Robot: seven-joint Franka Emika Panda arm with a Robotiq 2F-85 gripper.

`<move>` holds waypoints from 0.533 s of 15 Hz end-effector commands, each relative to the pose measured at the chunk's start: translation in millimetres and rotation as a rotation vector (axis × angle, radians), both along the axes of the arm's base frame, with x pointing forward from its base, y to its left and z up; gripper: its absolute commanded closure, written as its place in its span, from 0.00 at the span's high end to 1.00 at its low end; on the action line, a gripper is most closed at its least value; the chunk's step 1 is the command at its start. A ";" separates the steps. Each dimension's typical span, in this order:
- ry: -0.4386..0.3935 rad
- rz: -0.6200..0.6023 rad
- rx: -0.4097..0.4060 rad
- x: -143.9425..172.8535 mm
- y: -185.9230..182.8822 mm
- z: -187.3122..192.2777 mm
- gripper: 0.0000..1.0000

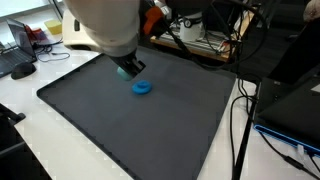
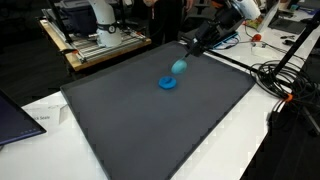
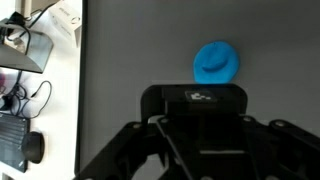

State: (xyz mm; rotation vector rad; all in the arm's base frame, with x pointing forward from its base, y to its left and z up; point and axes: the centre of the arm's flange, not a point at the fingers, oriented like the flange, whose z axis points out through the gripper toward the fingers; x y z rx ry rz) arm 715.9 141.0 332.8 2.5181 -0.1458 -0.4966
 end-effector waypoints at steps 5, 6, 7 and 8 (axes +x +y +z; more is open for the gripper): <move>0.079 -0.067 0.255 34.4 -35.1 31.4 0.22; 0.080 -0.072 0.275 36.8 -38.2 32.4 0.22; 0.075 -0.078 0.295 40.1 -41.2 33.6 0.22; 0.069 -0.082 0.313 42.6 -43.7 34.7 0.22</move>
